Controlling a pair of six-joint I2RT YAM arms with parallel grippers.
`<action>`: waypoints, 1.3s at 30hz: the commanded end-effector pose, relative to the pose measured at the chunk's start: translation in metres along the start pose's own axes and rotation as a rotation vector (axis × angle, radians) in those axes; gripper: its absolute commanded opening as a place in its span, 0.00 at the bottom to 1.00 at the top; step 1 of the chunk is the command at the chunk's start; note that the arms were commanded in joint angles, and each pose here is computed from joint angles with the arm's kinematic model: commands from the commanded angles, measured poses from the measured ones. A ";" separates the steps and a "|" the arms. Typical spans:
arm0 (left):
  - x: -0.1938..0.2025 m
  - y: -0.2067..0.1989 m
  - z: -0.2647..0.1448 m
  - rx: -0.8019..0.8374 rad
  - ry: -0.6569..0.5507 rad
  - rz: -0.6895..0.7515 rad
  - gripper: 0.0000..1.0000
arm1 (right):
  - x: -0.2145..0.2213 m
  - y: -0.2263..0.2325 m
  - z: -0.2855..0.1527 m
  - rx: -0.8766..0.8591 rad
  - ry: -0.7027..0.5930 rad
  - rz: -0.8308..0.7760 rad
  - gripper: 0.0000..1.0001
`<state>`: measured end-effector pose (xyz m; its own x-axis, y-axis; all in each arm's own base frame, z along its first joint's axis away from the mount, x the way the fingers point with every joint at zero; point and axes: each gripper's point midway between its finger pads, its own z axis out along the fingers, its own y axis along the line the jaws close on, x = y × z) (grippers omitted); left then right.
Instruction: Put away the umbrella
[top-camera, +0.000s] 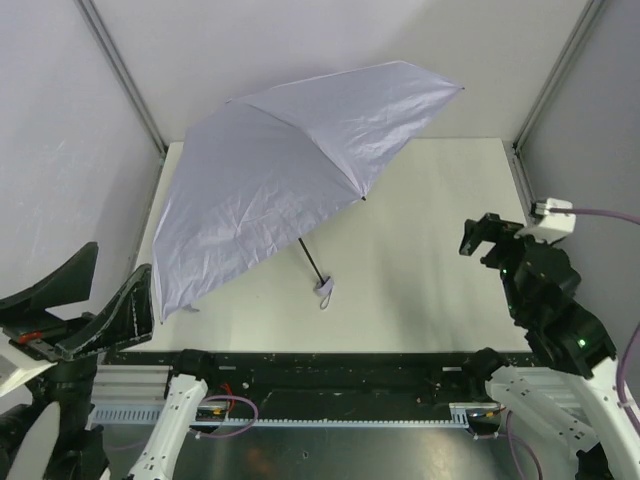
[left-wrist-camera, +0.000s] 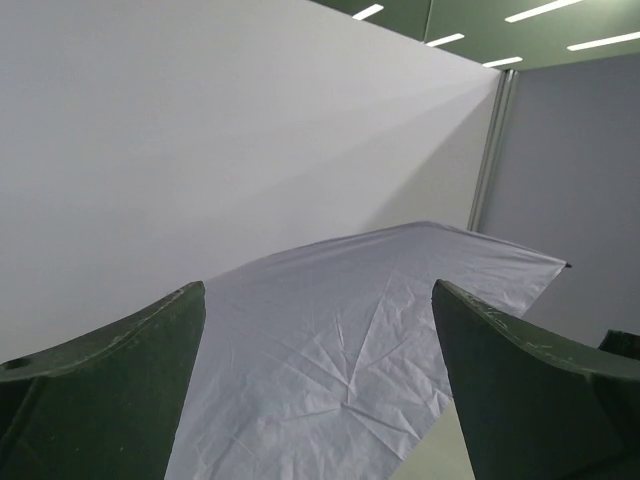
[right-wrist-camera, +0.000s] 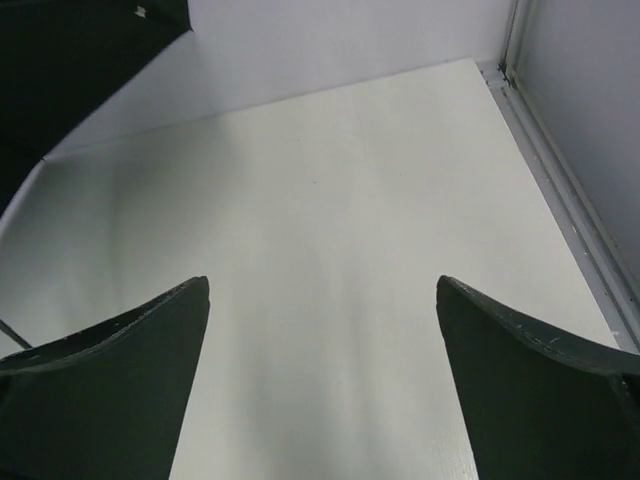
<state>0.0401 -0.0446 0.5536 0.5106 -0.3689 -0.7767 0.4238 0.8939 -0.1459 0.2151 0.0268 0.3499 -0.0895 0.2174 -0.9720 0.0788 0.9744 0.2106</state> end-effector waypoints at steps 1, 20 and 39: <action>0.015 0.013 0.008 -0.051 0.039 0.022 0.99 | 0.020 0.005 0.029 0.083 0.058 -0.038 0.99; 0.034 0.005 0.002 0.044 0.075 0.020 0.99 | 0.186 0.286 0.077 -1.117 0.176 0.055 0.96; 0.036 -0.095 -0.032 0.677 0.184 -0.109 0.99 | 0.193 0.431 0.100 -1.108 0.133 0.237 0.04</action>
<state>-0.0029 -0.1191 0.5209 0.4056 -0.3393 -0.8487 0.7989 0.5827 0.1489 0.3292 0.4702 0.1801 -0.3664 0.1932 -0.9102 -0.8209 0.3933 0.4139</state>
